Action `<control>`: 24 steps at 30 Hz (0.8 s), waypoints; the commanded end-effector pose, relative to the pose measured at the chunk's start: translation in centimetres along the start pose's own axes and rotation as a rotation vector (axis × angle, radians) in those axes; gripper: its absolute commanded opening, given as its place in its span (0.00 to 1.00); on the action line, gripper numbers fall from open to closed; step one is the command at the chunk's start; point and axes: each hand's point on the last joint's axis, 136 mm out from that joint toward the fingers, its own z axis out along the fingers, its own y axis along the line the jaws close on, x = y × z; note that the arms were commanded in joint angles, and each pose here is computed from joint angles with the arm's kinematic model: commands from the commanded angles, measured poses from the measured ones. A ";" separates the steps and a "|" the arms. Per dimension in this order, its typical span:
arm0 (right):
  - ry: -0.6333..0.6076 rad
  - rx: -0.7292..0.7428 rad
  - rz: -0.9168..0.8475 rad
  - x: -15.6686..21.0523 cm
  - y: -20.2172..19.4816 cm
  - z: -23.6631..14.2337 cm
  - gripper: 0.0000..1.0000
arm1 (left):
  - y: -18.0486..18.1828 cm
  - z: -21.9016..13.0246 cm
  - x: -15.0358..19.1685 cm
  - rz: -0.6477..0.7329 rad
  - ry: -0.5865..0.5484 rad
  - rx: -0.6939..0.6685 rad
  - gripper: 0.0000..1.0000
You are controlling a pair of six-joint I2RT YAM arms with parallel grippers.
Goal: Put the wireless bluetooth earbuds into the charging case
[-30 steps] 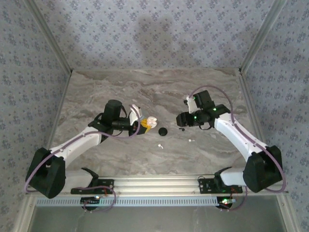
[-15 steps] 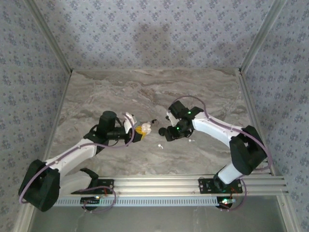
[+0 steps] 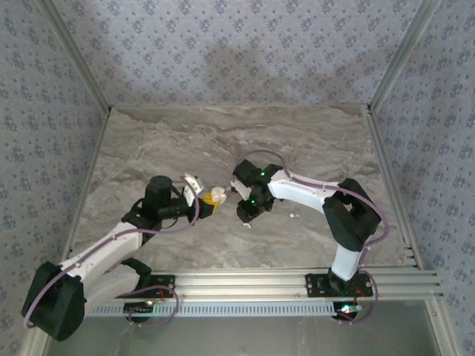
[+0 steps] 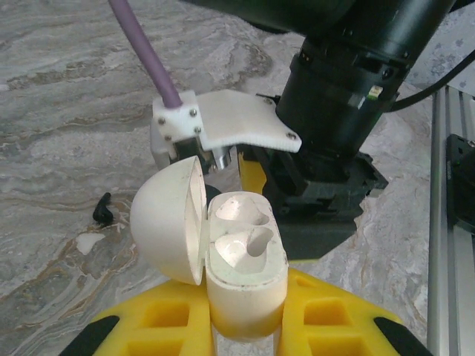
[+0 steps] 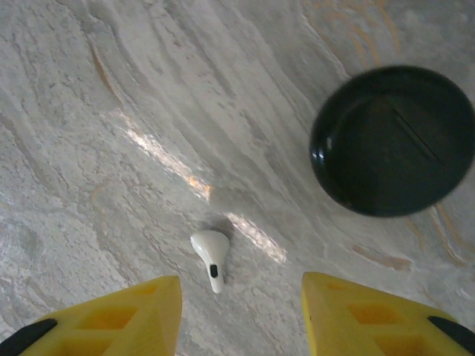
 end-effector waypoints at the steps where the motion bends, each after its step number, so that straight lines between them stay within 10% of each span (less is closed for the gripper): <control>1: 0.050 0.016 -0.044 0.4 0.0 0.6 0.47 | 0.4 -0.4 -0.1 -0.012 -0.008 -0.028 0.09; 24: 0.128 0.019 -0.067 1.4 0.6 3.3 0.45 | 0.6 -0.6 -0.3 -0.011 -0.010 -0.035 0.09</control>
